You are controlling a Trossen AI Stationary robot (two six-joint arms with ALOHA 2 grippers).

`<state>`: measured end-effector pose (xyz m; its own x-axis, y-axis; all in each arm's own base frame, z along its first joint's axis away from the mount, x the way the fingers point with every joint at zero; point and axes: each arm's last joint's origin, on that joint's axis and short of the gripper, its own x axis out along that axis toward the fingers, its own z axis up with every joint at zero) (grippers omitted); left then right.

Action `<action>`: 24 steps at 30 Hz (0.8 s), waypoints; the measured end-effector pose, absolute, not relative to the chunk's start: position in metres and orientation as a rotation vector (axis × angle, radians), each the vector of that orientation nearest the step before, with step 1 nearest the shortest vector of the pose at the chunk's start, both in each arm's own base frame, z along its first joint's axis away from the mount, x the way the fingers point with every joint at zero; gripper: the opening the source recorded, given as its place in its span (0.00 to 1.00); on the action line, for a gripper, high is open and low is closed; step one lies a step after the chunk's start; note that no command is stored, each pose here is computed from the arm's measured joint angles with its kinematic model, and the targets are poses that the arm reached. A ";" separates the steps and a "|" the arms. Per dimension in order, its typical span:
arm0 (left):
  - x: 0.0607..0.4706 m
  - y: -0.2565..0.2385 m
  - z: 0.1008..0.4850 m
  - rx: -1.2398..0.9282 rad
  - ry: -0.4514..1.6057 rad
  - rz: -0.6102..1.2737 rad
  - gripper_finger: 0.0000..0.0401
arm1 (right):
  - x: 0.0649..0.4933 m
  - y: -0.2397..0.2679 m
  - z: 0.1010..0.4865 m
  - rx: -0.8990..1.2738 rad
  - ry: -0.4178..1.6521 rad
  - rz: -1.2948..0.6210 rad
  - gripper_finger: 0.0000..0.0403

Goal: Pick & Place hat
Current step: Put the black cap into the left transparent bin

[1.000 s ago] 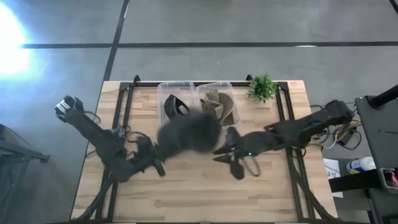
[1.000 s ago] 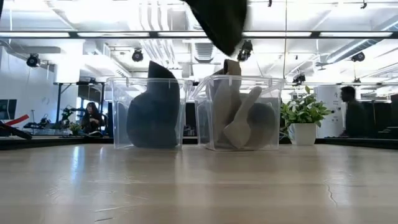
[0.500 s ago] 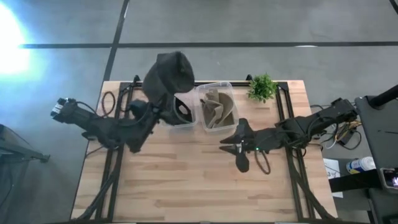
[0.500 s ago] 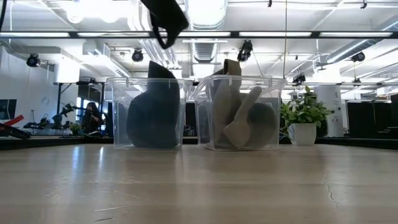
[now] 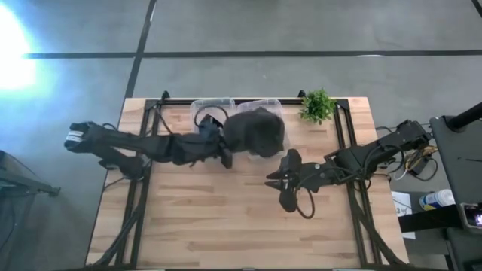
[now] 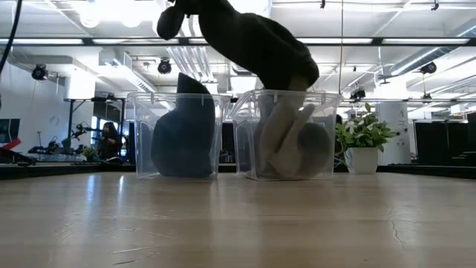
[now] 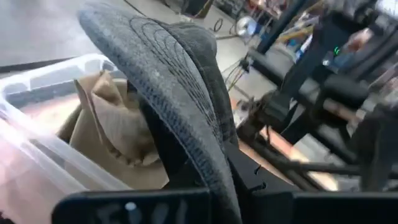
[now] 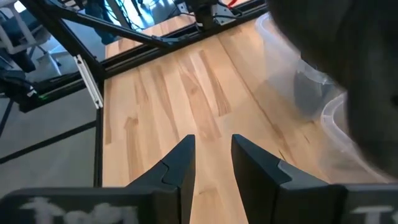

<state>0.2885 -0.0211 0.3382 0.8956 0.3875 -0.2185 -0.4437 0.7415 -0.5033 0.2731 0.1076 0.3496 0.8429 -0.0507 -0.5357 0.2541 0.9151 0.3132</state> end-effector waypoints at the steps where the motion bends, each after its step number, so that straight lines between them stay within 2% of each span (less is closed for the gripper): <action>1: 0.286 -0.018 0.340 -0.588 0.090 0.461 0.02 | 0.273 0.108 0.350 0.386 0.548 -0.165 0.25; 8: 0.243 0.024 0.368 -0.580 0.035 0.610 0.01 | 0.272 0.109 0.350 0.386 0.548 -0.158 0.24; 14: 0.194 0.056 0.372 -0.588 0.266 0.934 0.01 | 0.272 0.109 0.350 0.384 0.551 -0.158 0.22; 18: 0.185 0.060 0.369 -0.728 0.418 0.888 0.01 | 0.272 0.108 0.350 0.380 0.554 -0.162 0.22; 22: 0.199 0.059 0.362 -0.878 0.497 0.805 0.01 | 0.272 0.104 0.348 0.381 0.569 -0.185 0.23; 24: 0.206 0.061 0.355 -0.913 0.552 0.830 0.02 | 0.273 0.102 0.348 0.390 0.566 -0.197 0.23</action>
<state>0.2064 0.0611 0.3547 0.5746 0.3836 -0.7230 -0.8151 0.3477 -0.4633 0.2731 0.1019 0.3478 0.8278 -0.0747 -0.5560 0.2862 0.9086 0.3041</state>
